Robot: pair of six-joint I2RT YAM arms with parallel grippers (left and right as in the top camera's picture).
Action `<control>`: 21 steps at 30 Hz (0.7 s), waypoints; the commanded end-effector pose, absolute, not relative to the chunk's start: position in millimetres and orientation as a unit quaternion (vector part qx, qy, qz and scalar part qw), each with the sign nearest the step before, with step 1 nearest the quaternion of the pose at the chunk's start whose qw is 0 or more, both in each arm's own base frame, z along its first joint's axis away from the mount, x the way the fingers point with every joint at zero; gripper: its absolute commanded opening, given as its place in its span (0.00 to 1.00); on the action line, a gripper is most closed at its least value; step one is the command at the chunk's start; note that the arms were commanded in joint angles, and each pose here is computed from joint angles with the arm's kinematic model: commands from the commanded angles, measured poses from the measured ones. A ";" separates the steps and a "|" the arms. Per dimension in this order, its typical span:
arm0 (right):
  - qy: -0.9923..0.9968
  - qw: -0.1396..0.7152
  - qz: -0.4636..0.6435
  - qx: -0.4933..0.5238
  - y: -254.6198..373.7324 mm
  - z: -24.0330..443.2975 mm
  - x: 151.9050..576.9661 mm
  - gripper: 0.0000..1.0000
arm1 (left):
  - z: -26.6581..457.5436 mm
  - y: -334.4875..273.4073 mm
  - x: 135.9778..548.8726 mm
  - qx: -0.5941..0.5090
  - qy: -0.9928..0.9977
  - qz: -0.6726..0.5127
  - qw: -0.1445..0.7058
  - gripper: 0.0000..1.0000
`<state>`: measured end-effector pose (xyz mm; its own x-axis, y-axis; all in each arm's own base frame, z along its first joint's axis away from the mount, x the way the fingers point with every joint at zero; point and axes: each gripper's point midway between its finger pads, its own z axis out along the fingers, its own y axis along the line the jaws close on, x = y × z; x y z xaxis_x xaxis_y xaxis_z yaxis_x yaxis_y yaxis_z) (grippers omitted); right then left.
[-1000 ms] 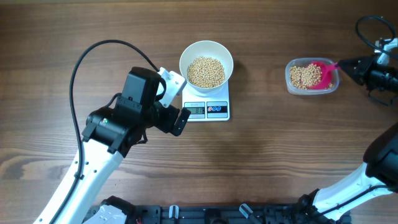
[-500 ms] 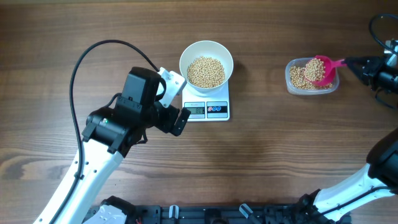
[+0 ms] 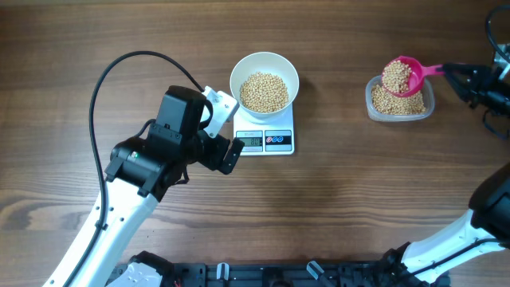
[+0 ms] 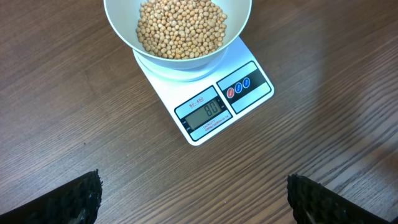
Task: Scoop item into bowl and weigh 150g on scale
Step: 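Drag the scoop through the soybeans and lift it filled, then carry the filled scoop with the right gripper over the white bowl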
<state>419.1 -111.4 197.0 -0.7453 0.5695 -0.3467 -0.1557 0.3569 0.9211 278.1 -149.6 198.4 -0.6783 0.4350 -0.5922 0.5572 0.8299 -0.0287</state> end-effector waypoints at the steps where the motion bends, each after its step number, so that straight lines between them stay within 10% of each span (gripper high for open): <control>1: 0.733 0.297 0.603 0.105 -68.7 205.7 426.7 0.04 | 200.6 -149.9 278.9 0.280 0.906 -0.106 0.298 1.00; 11: 0.694 0.221 0.671 -0.141 124.6 280.7 458.5 0.04 | 200.6 -149.9 278.9 0.280 0.906 -0.106 0.298 1.00; 21: 0.676 0.294 0.648 -0.189 155.8 294.7 471.8 0.04 | 200.6 -149.9 278.9 0.280 0.906 -0.106 0.298 1.00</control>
